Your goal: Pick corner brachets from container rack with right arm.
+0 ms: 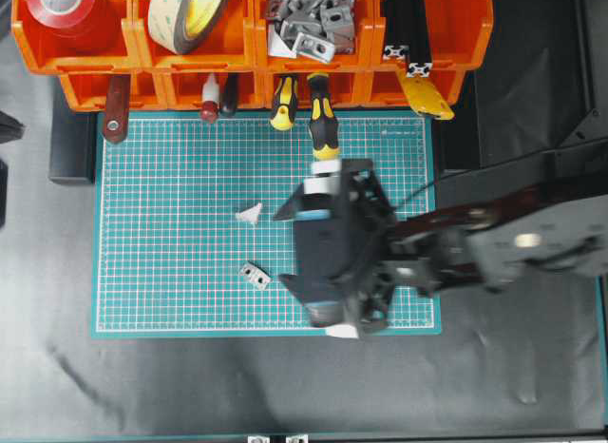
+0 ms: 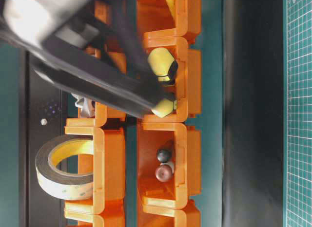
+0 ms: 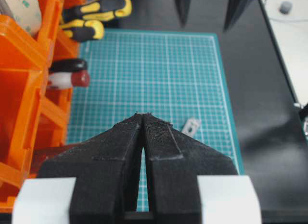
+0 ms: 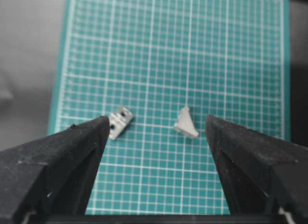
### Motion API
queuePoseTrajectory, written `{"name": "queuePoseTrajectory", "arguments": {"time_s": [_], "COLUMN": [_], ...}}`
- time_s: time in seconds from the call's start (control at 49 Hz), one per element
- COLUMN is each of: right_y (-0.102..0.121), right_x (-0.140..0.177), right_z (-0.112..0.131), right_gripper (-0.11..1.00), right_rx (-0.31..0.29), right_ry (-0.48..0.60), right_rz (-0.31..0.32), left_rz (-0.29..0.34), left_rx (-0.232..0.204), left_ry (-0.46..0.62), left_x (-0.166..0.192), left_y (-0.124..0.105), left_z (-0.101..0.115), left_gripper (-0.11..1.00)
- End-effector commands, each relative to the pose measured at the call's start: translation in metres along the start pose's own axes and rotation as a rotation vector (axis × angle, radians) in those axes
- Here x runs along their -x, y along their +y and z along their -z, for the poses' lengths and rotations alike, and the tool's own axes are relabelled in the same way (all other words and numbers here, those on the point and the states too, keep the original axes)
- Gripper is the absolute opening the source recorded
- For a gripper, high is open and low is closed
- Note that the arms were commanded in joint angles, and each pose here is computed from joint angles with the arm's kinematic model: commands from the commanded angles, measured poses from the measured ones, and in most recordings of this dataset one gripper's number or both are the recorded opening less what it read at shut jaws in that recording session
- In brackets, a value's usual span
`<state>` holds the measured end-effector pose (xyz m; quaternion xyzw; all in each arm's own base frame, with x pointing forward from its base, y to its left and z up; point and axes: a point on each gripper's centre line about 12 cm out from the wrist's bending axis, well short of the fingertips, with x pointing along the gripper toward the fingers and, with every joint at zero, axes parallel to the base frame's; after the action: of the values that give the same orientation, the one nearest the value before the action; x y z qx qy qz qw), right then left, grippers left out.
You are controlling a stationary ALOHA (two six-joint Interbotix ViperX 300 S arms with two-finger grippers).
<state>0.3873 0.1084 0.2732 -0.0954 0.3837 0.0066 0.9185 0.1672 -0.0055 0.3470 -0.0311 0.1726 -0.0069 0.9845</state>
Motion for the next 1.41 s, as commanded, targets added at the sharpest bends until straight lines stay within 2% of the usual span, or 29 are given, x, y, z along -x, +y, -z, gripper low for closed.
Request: {"name": "queuePoseTrajectory", "arguments": {"time_s": [0.0, 0.163, 0.327, 0.572, 0.714, 0.878, 1.061, 1.388], "right_y": [-0.006, -0.013, -0.025, -0.046, -0.053, -0.056, -0.059, -0.059], "right_x": [0.042, 0.085, 0.117, 0.160, 0.170, 0.177, 0.185, 0.183], "right_z": [-0.015, -0.015, 0.001, 0.018, 0.024, 0.029, 0.036, 0.047], "right_gripper": [0.77, 0.77, 0.77, 0.76, 0.74, 0.70, 0.68, 0.67], "right_rx": [-0.024, -0.037, -0.052, -0.088, -0.103, -0.109, -0.114, -0.109], "right_ry": [-0.083, -0.166, -0.231, -0.395, -0.435, -0.456, -0.476, -0.464], "right_rz": [-0.011, -0.033, -0.046, -0.076, -0.073, -0.075, -0.077, -0.076], "left_rz": [0.032, 0.037, 0.045, 0.046, 0.050, 0.050, 0.050, 0.054], "left_rx": [-0.017, -0.014, -0.013, -0.016, -0.010, -0.034, -0.037, -0.035], "left_ry": [-0.016, -0.021, -0.046, -0.066, -0.103, -0.094, -0.120, -0.178], "left_x": [-0.001, 0.000, 0.001, 0.003, 0.004, 0.003, 0.010, 0.026], "left_y": [-0.006, -0.007, -0.008, -0.008, -0.008, -0.008, -0.007, -0.007], "left_z": [-0.007, -0.007, -0.010, -0.010, -0.013, -0.007, -0.004, -0.008], "left_gripper": [0.00, 0.00, 0.00, 0.00, 0.00, 0.00, 0.00, 0.00]}}
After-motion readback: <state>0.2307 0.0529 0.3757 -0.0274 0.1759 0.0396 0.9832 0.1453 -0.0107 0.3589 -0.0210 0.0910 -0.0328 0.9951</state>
